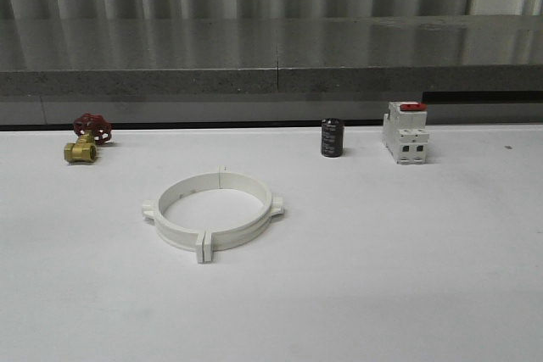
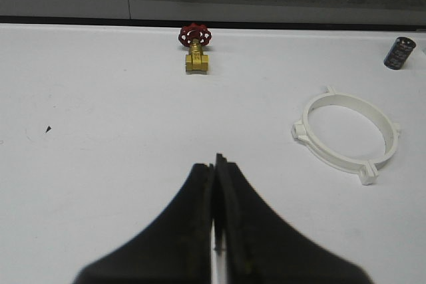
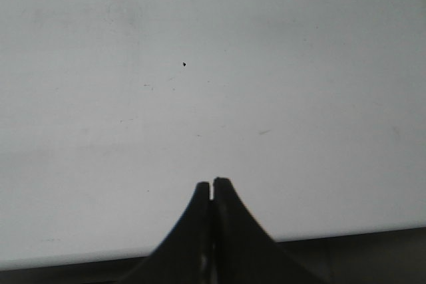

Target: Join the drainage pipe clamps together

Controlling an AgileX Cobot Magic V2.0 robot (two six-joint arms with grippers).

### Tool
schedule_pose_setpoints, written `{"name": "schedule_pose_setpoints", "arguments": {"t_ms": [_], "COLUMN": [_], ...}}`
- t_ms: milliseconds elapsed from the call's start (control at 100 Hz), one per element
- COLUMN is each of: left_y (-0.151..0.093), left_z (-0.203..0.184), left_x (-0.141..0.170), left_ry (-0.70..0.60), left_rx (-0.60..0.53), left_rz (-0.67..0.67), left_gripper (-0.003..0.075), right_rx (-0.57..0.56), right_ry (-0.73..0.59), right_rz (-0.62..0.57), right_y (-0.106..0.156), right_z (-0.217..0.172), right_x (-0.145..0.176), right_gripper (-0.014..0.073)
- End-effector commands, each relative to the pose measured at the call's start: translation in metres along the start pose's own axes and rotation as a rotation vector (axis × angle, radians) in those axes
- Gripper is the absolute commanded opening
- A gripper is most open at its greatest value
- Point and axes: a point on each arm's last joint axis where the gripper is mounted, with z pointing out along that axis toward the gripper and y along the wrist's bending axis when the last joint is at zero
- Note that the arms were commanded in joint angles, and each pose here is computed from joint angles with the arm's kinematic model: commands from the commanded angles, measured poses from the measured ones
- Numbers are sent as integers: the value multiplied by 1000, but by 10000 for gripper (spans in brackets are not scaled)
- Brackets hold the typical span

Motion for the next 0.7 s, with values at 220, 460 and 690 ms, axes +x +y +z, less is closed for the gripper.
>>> {"name": "schedule_pose_setpoints", "arguments": {"t_ms": [220,460,690], "left_y": [-1,-1,-1], "left_z": [-3,-3,-3], "left_x": [-13,-13,-13], "left_ry": [-85,-85,-85], "left_rx": [0,0,0], "left_rz": [-11,-11,-11], "left_gripper": [-21,-21,-21], "right_rx": [15,-28,-129], "right_ry": [-68,-376,-679], "right_rz": [-16,-29,-17], "right_y": [-2,-1,5], "right_z": [-4,-7,4], "right_x": [-8,5,50], "right_gripper": [-68,-68,-68]}}
